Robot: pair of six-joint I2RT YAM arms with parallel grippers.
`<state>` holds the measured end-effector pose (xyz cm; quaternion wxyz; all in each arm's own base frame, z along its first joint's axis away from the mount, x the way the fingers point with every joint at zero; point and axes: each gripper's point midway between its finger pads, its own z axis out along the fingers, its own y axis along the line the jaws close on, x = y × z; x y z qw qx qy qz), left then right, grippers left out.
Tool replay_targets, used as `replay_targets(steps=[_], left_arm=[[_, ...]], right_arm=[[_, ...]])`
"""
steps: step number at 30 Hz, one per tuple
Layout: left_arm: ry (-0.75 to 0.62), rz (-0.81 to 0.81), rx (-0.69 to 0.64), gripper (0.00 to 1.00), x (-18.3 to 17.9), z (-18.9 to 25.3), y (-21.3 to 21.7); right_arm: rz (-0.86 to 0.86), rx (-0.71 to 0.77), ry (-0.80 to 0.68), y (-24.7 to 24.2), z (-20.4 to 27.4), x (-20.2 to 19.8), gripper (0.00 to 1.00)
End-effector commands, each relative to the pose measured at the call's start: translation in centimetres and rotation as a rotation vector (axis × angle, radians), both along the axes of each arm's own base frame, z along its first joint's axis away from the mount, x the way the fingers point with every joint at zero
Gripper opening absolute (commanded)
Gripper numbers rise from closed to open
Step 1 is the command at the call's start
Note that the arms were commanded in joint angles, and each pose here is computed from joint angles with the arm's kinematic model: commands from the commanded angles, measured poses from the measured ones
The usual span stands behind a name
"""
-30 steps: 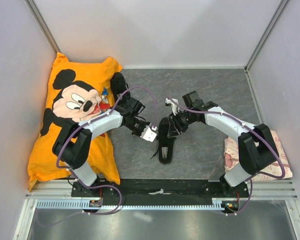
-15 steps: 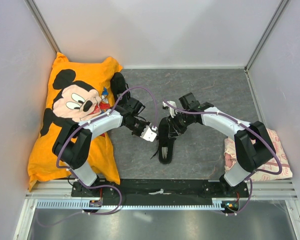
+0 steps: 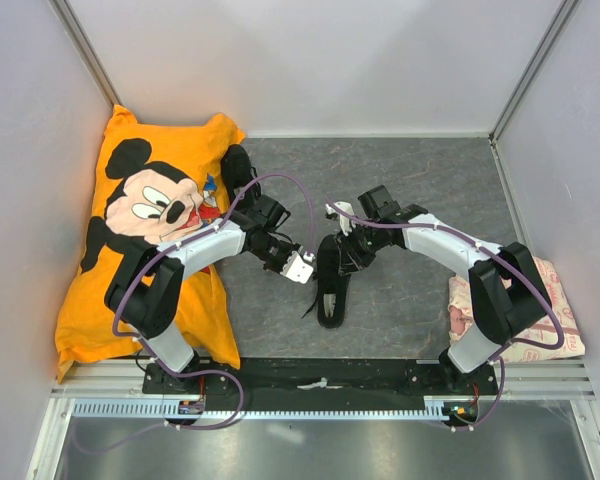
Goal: Tie the shoes
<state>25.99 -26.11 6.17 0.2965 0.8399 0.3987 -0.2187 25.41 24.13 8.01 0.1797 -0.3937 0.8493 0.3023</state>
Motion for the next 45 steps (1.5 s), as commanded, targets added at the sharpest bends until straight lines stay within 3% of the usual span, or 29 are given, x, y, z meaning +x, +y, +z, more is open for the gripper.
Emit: replay_targets(steps=[1, 19, 29, 45], left_arm=[[0.018, -0.007, -0.014, 0.01, -0.3, 0.2, -0.3], [0.018, -0.010, -0.015, 0.02, -0.4, 0.2, -0.3], [0.019, -0.017, -0.013, 0.02, -0.4, 0.1, -0.2], [0.015, -0.018, -0.014, 0.02, -0.5, 0.3, -0.2]], right_arm=[[0.021, 0.048, -0.032, 0.9, 1.9, 0.1, 0.32], [0.070, 0.081, -0.039, 2.2, 2.3, 0.0, 0.43], [0.068, 0.090, -0.026, 1.0, 3.7, 0.6, 0.38], [0.068, 0.030, 0.006, 2.1, 0.7, -0.2, 0.36]])
